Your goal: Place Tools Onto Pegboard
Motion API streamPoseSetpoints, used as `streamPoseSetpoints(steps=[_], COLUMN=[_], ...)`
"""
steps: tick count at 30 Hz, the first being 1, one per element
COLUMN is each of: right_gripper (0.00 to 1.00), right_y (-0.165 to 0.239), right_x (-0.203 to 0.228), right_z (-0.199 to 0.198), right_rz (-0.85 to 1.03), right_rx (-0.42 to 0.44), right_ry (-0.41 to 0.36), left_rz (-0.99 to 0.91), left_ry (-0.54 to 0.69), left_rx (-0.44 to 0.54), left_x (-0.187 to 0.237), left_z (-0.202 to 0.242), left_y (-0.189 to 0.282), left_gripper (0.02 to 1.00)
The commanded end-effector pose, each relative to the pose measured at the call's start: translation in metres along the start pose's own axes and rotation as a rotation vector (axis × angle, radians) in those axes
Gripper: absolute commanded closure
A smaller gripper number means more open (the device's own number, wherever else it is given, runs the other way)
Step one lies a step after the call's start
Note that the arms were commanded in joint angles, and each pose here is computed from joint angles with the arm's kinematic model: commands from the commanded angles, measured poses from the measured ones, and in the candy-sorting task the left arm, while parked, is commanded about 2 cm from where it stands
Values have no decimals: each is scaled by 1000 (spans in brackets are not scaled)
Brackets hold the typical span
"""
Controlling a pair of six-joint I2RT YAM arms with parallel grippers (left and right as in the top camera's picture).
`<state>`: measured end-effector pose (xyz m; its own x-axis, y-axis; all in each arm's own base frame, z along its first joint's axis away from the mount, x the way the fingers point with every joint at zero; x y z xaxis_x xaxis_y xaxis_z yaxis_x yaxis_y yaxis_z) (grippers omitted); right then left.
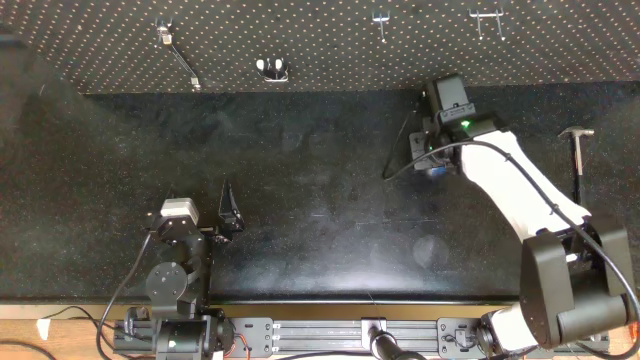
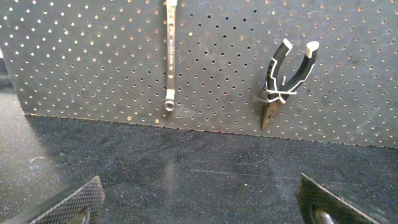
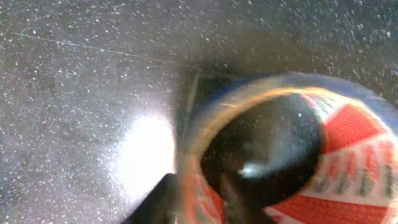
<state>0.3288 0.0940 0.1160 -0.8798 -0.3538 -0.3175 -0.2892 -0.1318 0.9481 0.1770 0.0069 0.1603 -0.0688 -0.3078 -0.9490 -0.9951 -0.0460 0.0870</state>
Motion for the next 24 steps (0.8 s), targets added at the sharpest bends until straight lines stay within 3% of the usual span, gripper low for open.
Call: streamPoseSetpoints(steps=[1,4,9,12,15,24], right_gripper=[923,925,925,925,925,925], right_y=[3,38,159,211,216,143], right_x=[-17,-35,-66,-76,-89,-122], right_z=[5,18,55,65,74,78], right_rz=[-67,-225,-716,-952,-1032,-951], right_rx=[25,24,46,80,67,100], right_ry=[53,89,174,170,179,181], left_rz=[10,10,10,10,10,10], left_ry=[-13,-13,-13,-13,-13,-13], left_rx=[13,13,13,13,13,13], left_x=[2,2,2,2,2,2], left_z=[-1,-1,-1,-1,-1,-1], left_y=[0,0,0,0,0,0], left_gripper=[20,23,23,25,25,25])
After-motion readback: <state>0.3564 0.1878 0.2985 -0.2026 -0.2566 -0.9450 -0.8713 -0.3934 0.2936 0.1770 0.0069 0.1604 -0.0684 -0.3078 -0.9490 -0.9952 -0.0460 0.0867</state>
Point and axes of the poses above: each gripper's point midway between its finger pads, its own y axis back along the fingers, its own z axis along the line the jaws close on, x = y × z, the point moved 7 cm from there along y, back along the fingers, and after that the axes turned 12 degrees about y, right-handed, at the moved point
